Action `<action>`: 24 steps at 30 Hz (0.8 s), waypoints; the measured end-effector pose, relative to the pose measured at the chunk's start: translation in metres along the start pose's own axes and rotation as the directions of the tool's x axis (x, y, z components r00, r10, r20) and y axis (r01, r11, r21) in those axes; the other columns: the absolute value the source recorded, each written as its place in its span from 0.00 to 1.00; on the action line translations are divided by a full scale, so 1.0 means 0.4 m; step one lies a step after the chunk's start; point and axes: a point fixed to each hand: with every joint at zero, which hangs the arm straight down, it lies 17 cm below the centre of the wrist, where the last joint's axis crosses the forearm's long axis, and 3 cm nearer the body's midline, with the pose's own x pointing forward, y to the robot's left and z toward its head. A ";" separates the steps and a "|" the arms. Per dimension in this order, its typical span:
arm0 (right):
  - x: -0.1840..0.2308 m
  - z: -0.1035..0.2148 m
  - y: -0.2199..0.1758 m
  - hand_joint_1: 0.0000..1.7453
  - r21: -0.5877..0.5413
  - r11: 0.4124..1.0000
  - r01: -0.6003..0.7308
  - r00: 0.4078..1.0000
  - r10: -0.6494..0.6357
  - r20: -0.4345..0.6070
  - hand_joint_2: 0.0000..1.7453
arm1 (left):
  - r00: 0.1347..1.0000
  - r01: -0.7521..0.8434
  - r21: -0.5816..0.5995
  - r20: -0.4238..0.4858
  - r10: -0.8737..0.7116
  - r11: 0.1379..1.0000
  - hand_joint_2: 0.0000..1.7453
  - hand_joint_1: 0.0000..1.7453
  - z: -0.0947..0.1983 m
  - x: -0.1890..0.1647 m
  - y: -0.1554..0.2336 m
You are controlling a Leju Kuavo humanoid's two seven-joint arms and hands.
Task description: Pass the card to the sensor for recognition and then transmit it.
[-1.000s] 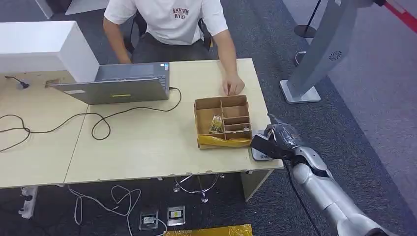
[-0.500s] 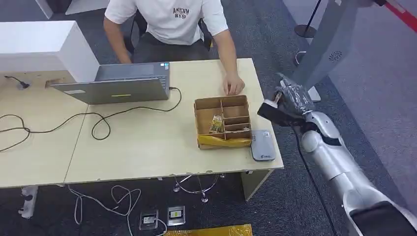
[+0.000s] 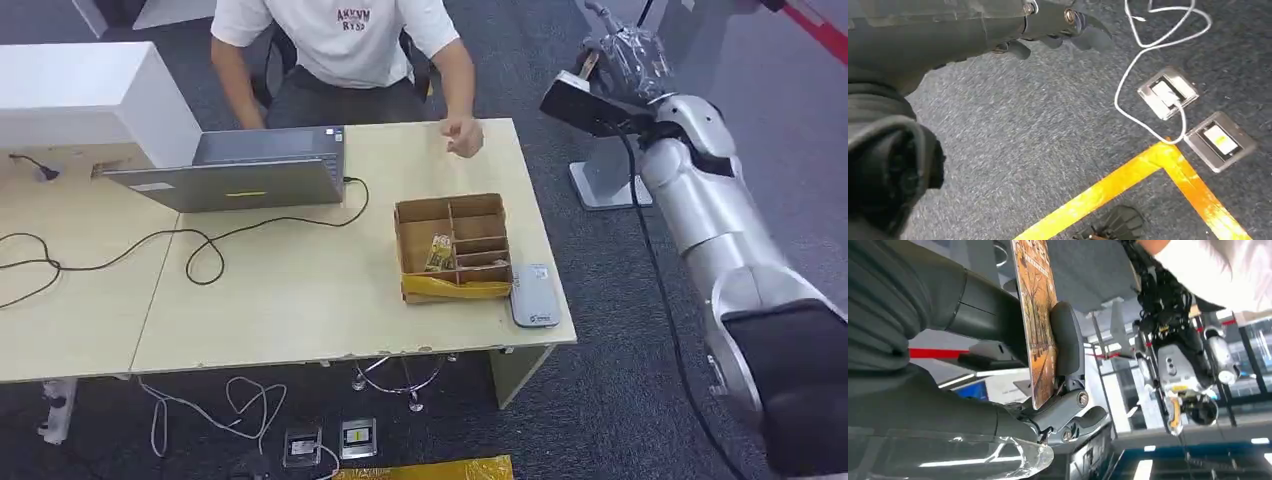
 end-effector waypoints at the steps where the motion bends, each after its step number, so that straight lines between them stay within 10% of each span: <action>1: 0.013 -0.012 0.008 1.00 0.016 1.000 0.005 1.000 -0.005 0.000 1.00 | 1.000 0.000 0.000 0.004 0.000 1.000 0.00 0.00 -0.002 0.006 0.003; 18: 0.244 -0.094 0.188 1.00 0.225 0.974 -0.010 0.999 0.000 0.047 1.00 | 1.000 0.000 0.008 0.006 0.000 1.000 0.00 0.00 -0.003 0.011 0.007; 20: 0.258 -0.094 0.200 0.64 0.234 0.972 -0.008 0.999 -0.005 0.052 1.00 | 1.000 0.001 0.007 0.005 -0.001 1.000 0.00 0.00 -0.002 0.009 0.005; 21: 0.264 -0.095 0.204 0.05 0.237 0.971 -0.007 0.998 -0.006 0.054 1.00 | 1.000 0.001 0.007 0.004 -0.001 1.000 0.00 0.00 -0.002 0.007 0.005; 24: 0.279 -0.096 0.212 0.00 0.240 0.971 -0.006 0.998 -0.010 0.065 1.00 | 1.000 -0.002 0.013 0.000 0.002 1.000 0.00 0.00 -0.001 0.002 0.004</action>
